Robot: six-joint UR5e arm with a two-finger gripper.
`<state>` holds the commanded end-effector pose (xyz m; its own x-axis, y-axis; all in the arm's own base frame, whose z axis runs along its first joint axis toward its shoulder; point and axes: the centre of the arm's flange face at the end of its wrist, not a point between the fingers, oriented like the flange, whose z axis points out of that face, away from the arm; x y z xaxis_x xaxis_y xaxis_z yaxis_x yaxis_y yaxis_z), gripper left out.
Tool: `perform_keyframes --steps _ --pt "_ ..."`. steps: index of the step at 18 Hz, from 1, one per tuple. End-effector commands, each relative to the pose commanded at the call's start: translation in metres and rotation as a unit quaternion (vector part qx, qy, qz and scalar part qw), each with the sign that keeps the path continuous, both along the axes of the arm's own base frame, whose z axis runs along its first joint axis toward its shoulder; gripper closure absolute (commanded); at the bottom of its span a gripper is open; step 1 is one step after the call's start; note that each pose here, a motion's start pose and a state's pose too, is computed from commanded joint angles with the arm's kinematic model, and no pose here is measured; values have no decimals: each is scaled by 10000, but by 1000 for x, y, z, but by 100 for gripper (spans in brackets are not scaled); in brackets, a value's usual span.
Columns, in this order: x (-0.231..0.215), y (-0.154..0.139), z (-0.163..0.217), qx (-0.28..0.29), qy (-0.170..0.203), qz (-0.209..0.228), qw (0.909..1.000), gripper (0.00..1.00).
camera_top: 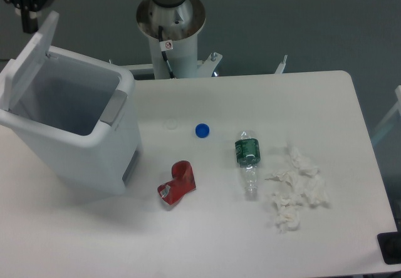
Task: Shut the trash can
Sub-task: 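Push the open lid forward and down over the trash can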
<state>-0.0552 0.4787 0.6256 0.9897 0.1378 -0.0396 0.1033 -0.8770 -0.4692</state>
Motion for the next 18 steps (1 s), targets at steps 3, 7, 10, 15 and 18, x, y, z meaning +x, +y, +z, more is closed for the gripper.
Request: perform_keyframes --steps 3,7,10,15,18 --pt "-8 0 -5 -45 -9 56 10000 100" --pt "-17 0 -13 -109 -31 135 9998 100" --pt "-25 -2 -20 -172 -55 205 9996 100" --pt "-37 3 -32 -265 -110 294 9992 100" --pt "-39 8 -38 -330 -134 289 9989 100"
